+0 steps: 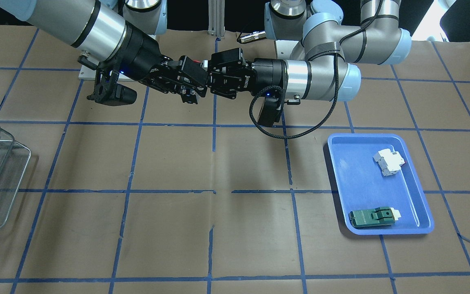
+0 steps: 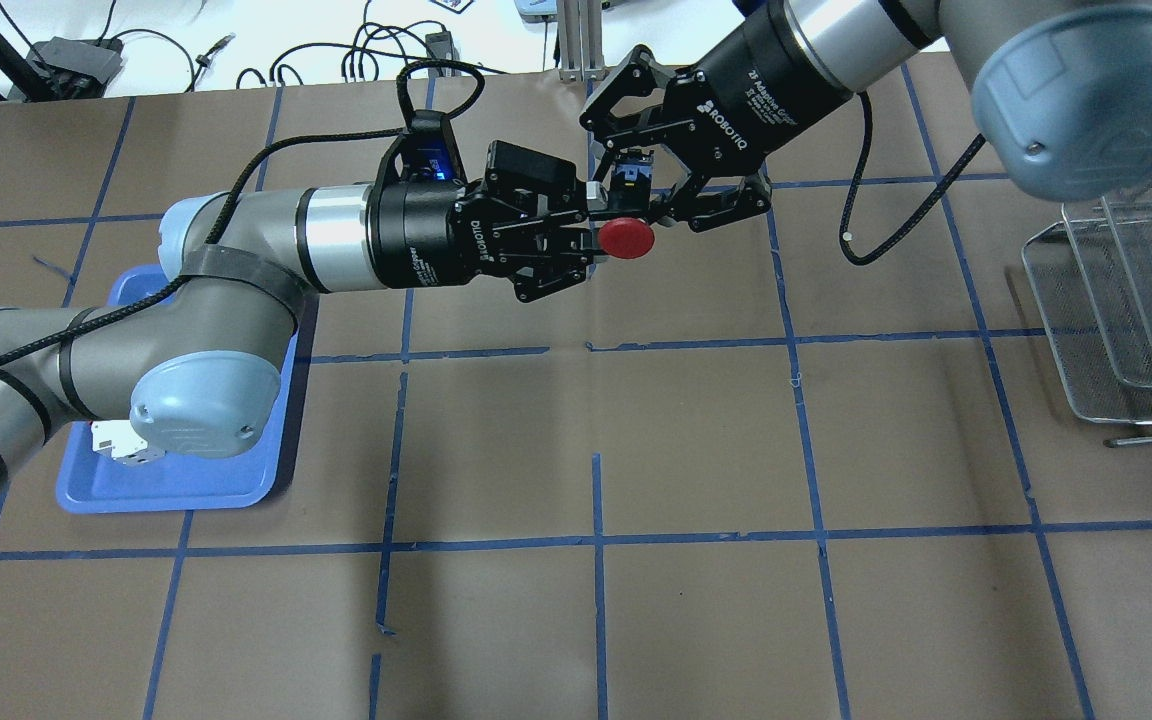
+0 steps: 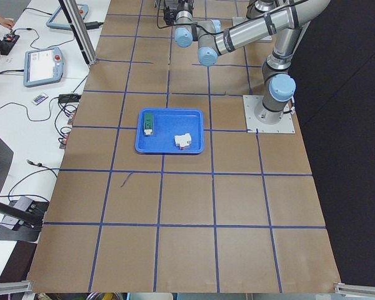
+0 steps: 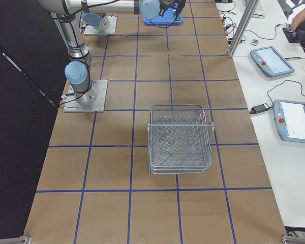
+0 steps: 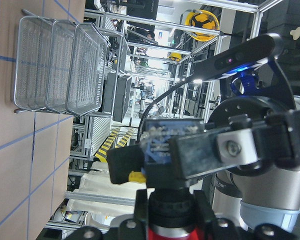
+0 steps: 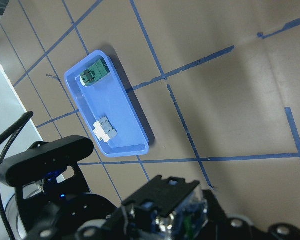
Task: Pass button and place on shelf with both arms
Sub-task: 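Open the left gripper and withdraw while the right gripper pulls the button away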
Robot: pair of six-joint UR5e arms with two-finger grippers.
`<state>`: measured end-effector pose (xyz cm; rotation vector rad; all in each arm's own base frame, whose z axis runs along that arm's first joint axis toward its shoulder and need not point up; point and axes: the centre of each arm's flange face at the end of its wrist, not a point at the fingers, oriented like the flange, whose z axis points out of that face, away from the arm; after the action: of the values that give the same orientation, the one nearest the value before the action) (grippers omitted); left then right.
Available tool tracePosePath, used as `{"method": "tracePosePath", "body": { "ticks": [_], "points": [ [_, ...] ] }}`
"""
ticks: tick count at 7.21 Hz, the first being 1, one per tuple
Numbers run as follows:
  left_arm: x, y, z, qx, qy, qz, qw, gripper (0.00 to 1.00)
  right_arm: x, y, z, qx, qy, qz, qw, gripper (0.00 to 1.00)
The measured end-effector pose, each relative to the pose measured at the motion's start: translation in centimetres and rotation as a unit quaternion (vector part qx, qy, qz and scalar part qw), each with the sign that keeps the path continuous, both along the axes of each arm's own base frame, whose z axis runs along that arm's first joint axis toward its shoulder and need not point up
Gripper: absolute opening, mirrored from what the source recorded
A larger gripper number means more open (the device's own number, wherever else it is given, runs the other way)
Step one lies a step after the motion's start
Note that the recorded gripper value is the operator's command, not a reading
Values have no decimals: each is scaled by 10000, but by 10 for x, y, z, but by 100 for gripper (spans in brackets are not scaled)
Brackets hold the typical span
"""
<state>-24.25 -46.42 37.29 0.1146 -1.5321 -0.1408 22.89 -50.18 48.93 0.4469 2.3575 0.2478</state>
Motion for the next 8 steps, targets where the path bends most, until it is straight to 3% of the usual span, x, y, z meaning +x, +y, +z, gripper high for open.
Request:
{"method": "tracePosePath", "body": {
  "ticks": [1, 6, 8],
  "points": [
    [0, 0, 0, 5, -6, -4, 10000, 100, -1, 0, 1, -5, -2, -8, 10000, 34],
    [25, -10, 4, 88, -65, 254, 9996, 100, -18, -8, 2, -20, 18, -168, 9999, 34],
    [82, -33, 2, 87, -786, 759, 9940, 100, -40, -13, 10, -196, 151, -291, 9993, 34]
  ]
}}
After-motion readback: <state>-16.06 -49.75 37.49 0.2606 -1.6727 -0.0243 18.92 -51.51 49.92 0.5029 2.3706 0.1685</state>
